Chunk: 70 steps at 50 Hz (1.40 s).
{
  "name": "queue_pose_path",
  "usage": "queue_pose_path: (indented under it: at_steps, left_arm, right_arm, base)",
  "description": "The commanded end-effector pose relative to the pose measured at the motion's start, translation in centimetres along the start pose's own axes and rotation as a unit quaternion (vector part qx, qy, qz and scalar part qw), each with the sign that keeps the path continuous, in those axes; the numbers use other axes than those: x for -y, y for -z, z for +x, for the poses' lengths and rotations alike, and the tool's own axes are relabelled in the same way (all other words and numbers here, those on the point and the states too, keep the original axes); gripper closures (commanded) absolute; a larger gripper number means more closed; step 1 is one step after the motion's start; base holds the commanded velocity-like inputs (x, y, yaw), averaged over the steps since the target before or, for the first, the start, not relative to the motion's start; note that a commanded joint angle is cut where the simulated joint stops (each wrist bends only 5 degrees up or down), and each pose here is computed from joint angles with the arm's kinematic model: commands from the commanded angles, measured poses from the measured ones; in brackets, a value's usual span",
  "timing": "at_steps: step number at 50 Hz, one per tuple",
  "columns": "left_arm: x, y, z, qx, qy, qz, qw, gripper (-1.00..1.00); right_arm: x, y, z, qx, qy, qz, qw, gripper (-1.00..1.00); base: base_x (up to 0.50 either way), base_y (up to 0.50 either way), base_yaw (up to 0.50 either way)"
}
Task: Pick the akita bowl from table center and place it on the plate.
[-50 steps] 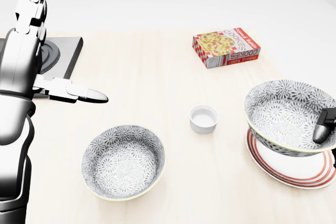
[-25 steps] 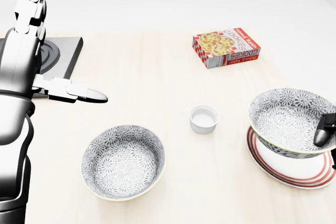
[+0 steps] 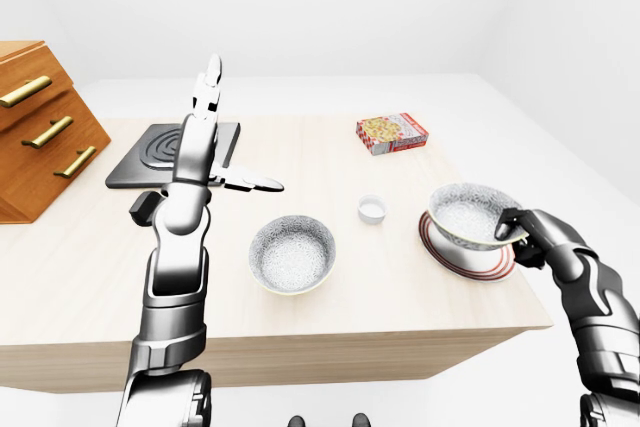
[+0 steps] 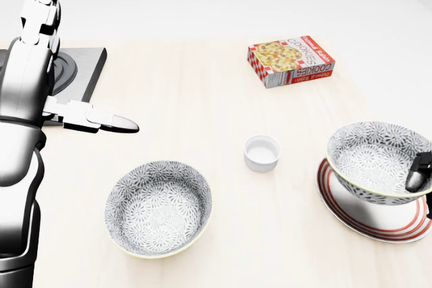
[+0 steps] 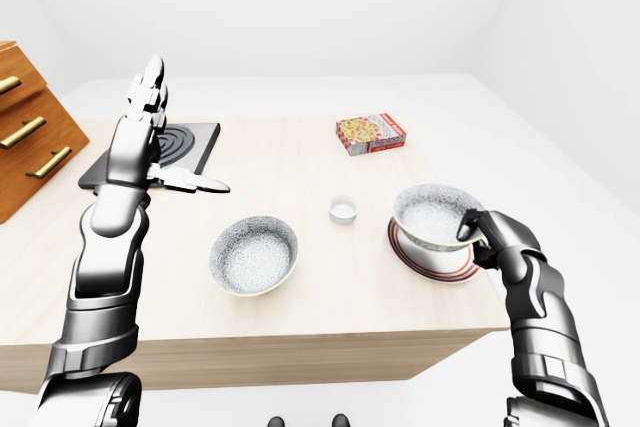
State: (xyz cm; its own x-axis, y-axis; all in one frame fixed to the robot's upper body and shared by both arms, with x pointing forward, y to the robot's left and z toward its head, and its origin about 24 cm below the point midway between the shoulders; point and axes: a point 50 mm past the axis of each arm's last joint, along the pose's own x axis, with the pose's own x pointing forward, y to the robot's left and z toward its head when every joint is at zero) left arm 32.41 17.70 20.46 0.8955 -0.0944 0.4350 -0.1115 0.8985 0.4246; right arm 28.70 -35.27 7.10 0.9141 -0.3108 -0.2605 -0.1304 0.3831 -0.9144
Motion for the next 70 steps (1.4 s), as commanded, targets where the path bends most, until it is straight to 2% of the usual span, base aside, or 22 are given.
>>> queue_pose_path:
  at_steps: [1,22,23,24,25,33,43,51,56,58,61,62,65,66,67,70]
  left_arm:
    - [0.0,0.0,0.0,-0.001,0.0,0.001,1.0,-1.0]
    - [0.1,0.2,-0.1,-0.004,0.002,0.002,1.0,-1.0]
    - [0.2,0.2,-0.1,-0.004,0.003,0.002,1.0,-1.0]
    - [0.2,0.2,-0.1,-0.003,0.003,0.002,1.0,-1.0]
    - [0.2,0.2,-0.1,-0.004,0.003,0.002,1.0,-1.0]
    - [0.1,0.2,-0.1,-0.005,0.002,0.002,1.0,-1.0]
    - [0.1,0.2,0.0,-0.005,0.001,0.002,1.0,-1.0]
    - [0.0,0.1,-0.1,-0.001,0.0,0.002,1.0,-1.0]
    - [-0.2,-0.3,0.1,0.006,-0.002,0.003,1.0,-1.0]
    - [-0.3,-0.3,0.2,0.007,-0.003,0.002,1.0,-1.0]
    - [-0.3,-0.3,0.1,0.007,-0.003,0.001,1.0,-1.0]
    - [-0.3,-0.4,0.1,0.008,-0.003,0.001,1.0,-1.0]
    - [-0.3,-0.4,0.1,0.009,-0.003,-0.001,1.0,-1.0]
    - [-0.3,-0.4,0.1,0.009,-0.003,-0.001,1.0,-1.0]
    - [-0.3,-0.5,0.1,0.011,-0.004,-0.003,1.0,-1.0]
    - [-0.3,-0.8,0.1,0.018,-0.005,-0.005,1.0,-1.0]
  right_arm:
    - [-0.1,0.6,0.3,0.001,0.012,0.114,0.993,1.0]
    - [-0.7,1.1,1.1,-0.029,0.013,0.107,0.994,1.0]
    - [-0.7,1.1,1.1,-0.03,0.014,0.104,0.994,0.78]
    - [-0.7,1.1,1.1,-0.03,0.014,0.101,0.994,0.02]
    - [-0.8,1.2,1.0,-0.03,0.005,0.102,0.994,-1.0]
    - [-1.1,1.8,0.5,-0.032,-0.006,0.096,0.995,-1.0]
    - [-0.1,1.4,0.0,-0.01,-0.002,0.085,0.996,-1.0]
    - [3.8,-0.5,-3.3,0.048,0.018,0.104,0.993,-1.0]
    - [6.9,-4.0,-6.0,0.125,0.026,0.087,0.988,-1.0]
    - [8.0,-5.9,-7.4,0.177,0.031,0.079,0.981,-1.0]
    - [9.0,-7.9,-8.6,0.223,0.063,0.074,0.97,-1.0]
    - [9.7,-9.4,-9.5,0.261,0.085,0.075,0.959,-1.0]
    - [10.4,-11.0,-10.7,0.309,0.105,0.077,0.942,-1.0]
    - [10.5,-11.8,-10.8,0.326,0.106,0.079,0.936,-1.0]
    - [10.6,-13.3,-11.4,0.365,0.11,0.09,0.92,-1.0]
    - [10.4,-15.4,-11.7,0.415,0.102,0.103,0.898,-1.0]
  base:
    - [0.0,0.0,0.0]
    - [0.0,0.0,0.0]
    - [0.0,0.0,0.0]
    - [0.0,0.0,0.0]
    - [0.0,0.0,0.0]
    - [0.0,0.0,0.0]
    - [0.0,0.0,0.0]
    - [0.0,0.0,0.0]
    - [0.0,0.0,0.0]
    - [0.0,0.0,0.0]
    - [0.0,0.0,0.0]
    - [0.0,0.0,0.0]
    - [0.0,0.0,0.0]
    - [0.0,0.0,0.0]
    - [0.0,0.0,0.0]
    - [0.0,0.0,0.0]
